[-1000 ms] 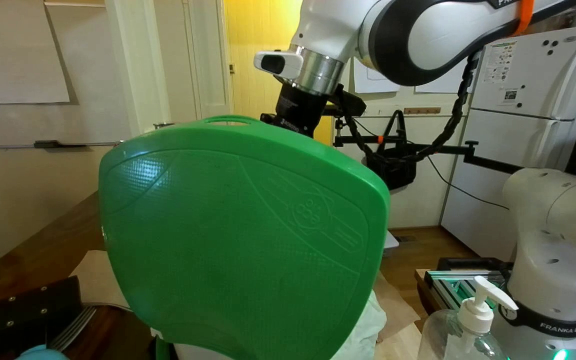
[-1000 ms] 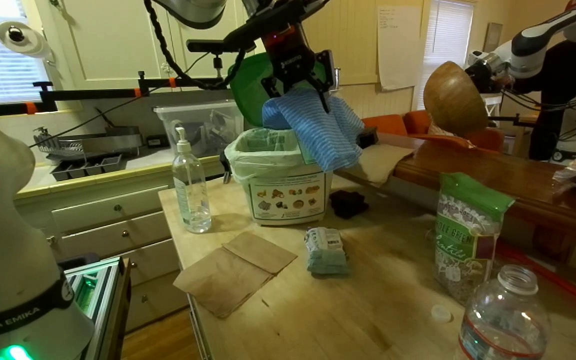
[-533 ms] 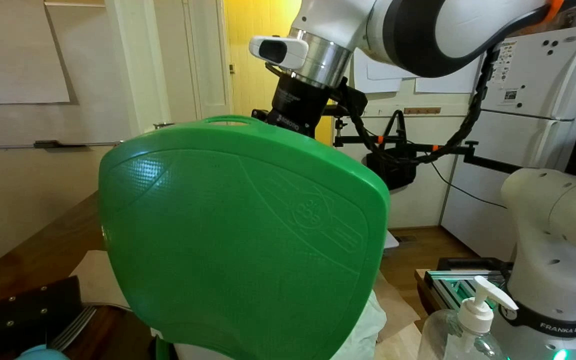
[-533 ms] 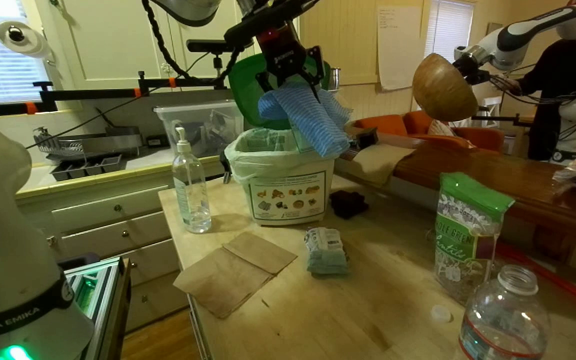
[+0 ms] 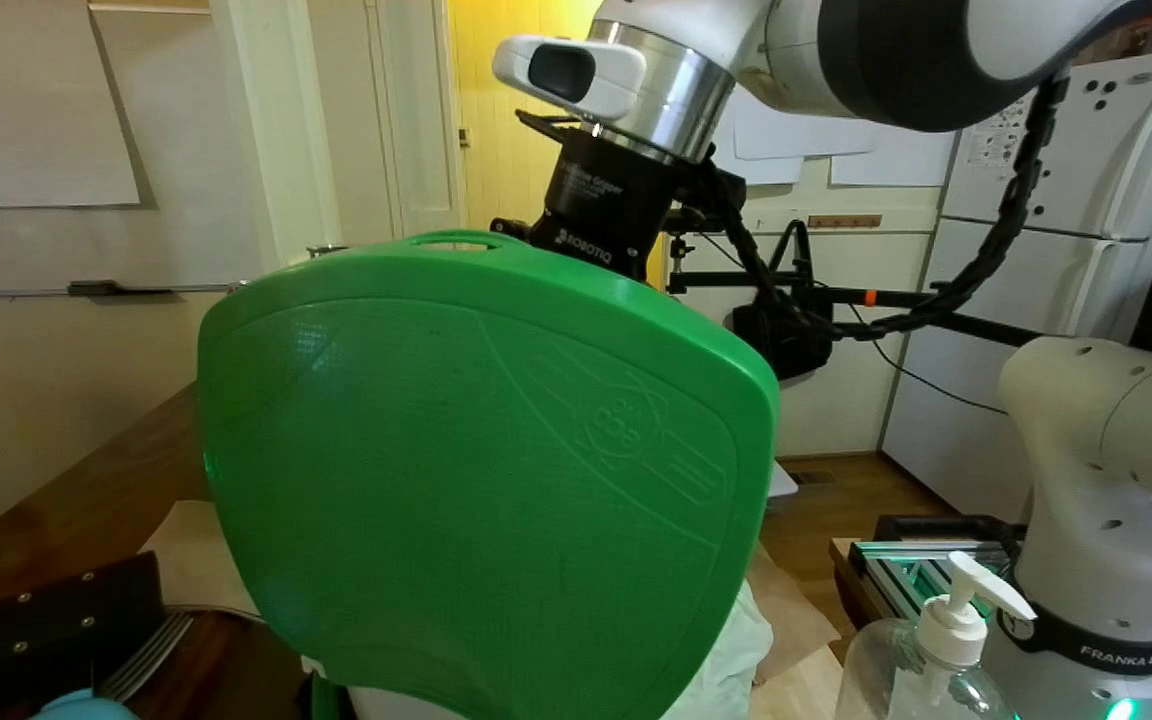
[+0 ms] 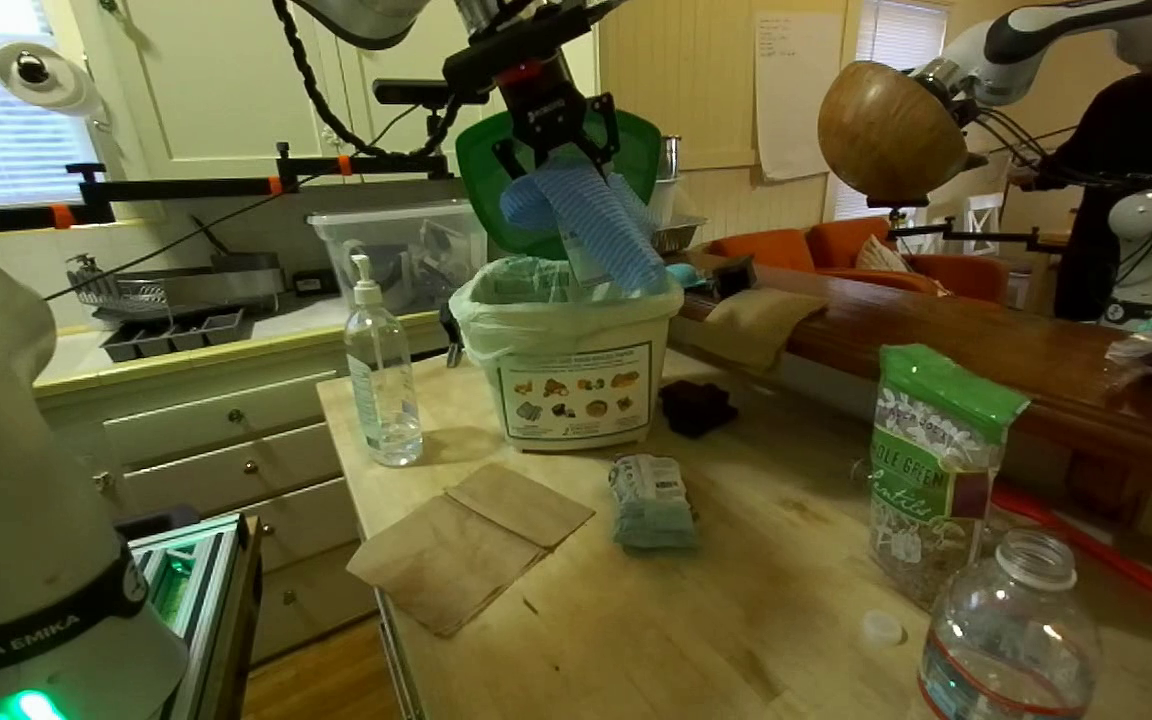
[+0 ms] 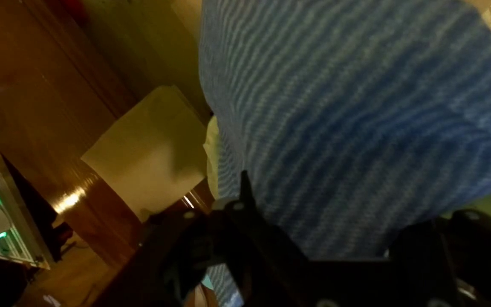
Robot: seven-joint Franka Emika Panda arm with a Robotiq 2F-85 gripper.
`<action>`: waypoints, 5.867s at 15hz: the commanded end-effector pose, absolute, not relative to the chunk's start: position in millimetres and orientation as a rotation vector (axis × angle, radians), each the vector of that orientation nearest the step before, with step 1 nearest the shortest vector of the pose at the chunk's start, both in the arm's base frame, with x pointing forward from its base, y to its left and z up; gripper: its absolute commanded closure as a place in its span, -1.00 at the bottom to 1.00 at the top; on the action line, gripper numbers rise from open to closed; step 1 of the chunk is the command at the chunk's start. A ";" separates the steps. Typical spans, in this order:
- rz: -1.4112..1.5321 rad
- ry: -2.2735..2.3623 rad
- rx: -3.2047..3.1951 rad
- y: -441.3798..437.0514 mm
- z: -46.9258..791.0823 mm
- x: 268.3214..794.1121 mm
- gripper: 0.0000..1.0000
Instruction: Put the blue cloth and white box in the bin at the same time
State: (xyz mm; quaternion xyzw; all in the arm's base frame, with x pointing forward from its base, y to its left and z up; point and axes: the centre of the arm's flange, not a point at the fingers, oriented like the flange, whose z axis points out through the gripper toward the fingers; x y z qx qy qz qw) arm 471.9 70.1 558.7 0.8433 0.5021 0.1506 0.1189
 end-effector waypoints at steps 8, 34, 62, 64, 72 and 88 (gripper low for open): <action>0.352 1.800 2.344 103.7 539.9 454.5 -0.13; 0.262 2.358 1.718 131.7 509.0 443.1 -0.15; 0.670 2.204 1.900 108.8 480.5 466.7 -0.36; 0.732 2.145 1.915 104.1 475.9 473.0 -0.76; 0.842 2.016 1.970 104.5 471.0 496.8 -1.00; 0.672 1.586 2.327 53.4 555.5 462.5 -1.00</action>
